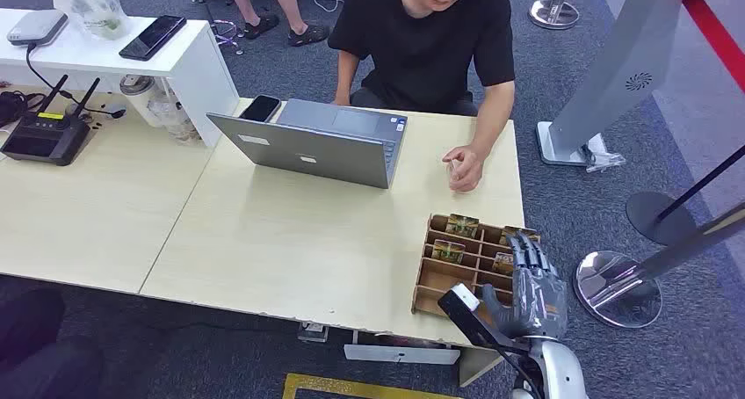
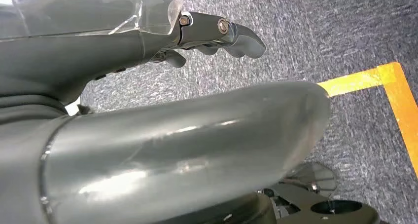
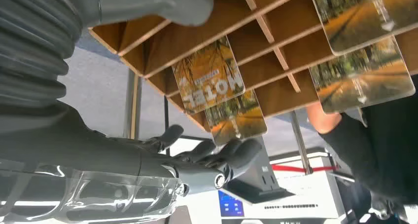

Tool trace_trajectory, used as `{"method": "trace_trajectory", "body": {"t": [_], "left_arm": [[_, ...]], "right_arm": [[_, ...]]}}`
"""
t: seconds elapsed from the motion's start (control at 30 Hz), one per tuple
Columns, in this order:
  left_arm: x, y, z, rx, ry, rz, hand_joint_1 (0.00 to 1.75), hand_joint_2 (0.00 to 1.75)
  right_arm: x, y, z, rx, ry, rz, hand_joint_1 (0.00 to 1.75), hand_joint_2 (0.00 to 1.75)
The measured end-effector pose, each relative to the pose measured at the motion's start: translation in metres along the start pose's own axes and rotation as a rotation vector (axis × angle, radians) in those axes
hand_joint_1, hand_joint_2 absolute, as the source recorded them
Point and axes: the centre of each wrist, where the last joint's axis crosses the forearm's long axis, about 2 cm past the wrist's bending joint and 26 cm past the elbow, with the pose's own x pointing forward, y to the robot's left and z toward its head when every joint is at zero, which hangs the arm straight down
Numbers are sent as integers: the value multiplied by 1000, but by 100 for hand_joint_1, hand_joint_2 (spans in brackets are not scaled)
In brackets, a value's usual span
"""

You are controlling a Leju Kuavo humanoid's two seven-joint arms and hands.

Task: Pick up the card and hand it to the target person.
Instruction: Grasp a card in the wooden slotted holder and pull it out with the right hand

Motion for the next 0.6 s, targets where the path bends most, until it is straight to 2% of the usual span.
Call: {"method": "trace_trajectory", "body": {"t": [0.47, 0.6], "left_arm": [[0, 0, 0, -13, 0, -2, 0, 0], [0, 0, 0, -17, -1, -2, 0, 0]], "right_arm": [[0, 0, 3, 43, 40, 20, 65, 175], [0, -1, 4, 40, 45, 19, 83, 175]]}}
